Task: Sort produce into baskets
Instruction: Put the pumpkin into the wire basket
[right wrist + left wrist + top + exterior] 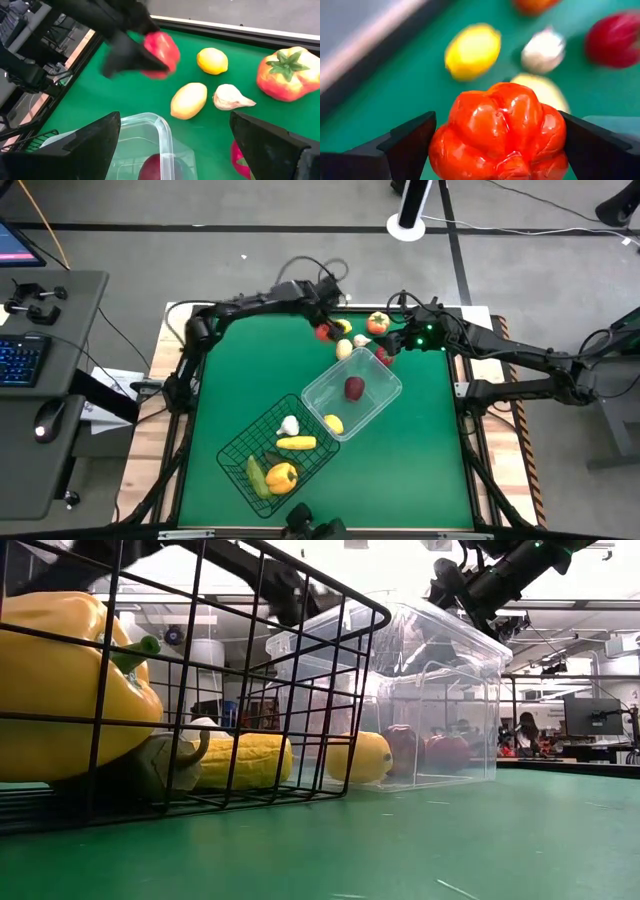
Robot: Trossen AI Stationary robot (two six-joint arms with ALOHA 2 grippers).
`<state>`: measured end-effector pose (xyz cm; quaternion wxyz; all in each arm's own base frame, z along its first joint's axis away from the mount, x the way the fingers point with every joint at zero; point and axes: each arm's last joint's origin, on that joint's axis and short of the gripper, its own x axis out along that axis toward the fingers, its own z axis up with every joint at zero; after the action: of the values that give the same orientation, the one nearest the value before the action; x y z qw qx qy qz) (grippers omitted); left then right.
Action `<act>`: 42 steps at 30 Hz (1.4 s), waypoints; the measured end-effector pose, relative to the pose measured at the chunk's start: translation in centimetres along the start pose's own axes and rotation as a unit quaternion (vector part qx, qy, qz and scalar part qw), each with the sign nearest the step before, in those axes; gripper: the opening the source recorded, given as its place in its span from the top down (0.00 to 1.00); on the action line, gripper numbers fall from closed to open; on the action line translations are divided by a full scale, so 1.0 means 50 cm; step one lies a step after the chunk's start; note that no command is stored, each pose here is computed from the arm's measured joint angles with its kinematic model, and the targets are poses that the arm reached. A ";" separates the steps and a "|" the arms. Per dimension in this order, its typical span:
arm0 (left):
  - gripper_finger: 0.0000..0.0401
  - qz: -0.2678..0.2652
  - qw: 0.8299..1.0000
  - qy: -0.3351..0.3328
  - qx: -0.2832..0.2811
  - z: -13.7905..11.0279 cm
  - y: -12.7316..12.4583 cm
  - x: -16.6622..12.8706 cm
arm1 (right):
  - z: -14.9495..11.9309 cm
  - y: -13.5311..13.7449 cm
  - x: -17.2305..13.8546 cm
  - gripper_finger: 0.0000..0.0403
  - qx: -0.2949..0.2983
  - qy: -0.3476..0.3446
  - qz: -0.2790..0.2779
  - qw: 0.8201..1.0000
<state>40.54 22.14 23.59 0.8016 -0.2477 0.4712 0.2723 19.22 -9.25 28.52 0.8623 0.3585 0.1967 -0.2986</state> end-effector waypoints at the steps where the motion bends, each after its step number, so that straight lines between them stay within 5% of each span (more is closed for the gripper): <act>1: 0.07 -0.005 1.000 -0.021 0.009 0.007 -0.002 -0.028 | 0.000 0.000 0.000 0.09 0.000 0.000 0.000 1.000; 5: 0.07 -0.037 0.994 -0.094 0.046 0.016 -0.035 -0.136 | 0.000 0.000 0.000 0.09 0.000 0.000 0.000 1.000; 9: 0.07 -0.126 0.975 -0.132 0.128 -0.015 -0.107 -0.242 | 0.000 0.000 0.000 0.09 0.000 0.001 0.000 1.000; 14: 0.07 -0.197 0.937 -0.127 0.261 -0.090 -0.194 -0.295 | -0.001 0.000 0.000 0.09 -0.003 0.002 -0.001 1.000; 18: 0.06 -0.219 0.914 -0.109 0.323 -0.147 -0.242 -0.277 | -0.001 -0.001 0.000 0.09 -0.004 0.004 -0.002 1.000; 34: 0.06 -0.244 0.912 -0.105 0.313 -0.180 -0.274 -0.236 | -0.002 -0.001 0.000 0.09 -0.004 0.005 -0.003 1.000; 42: 0.06 -0.207 0.919 0.060 0.330 -0.252 -0.214 -0.301 | -0.003 -0.002 0.000 0.09 -0.006 0.007 -0.005 1.000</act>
<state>33.76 3.05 33.04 0.8463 -0.0767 0.5200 -0.0865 19.14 -9.20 28.39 0.8615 0.3548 0.2065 -0.2989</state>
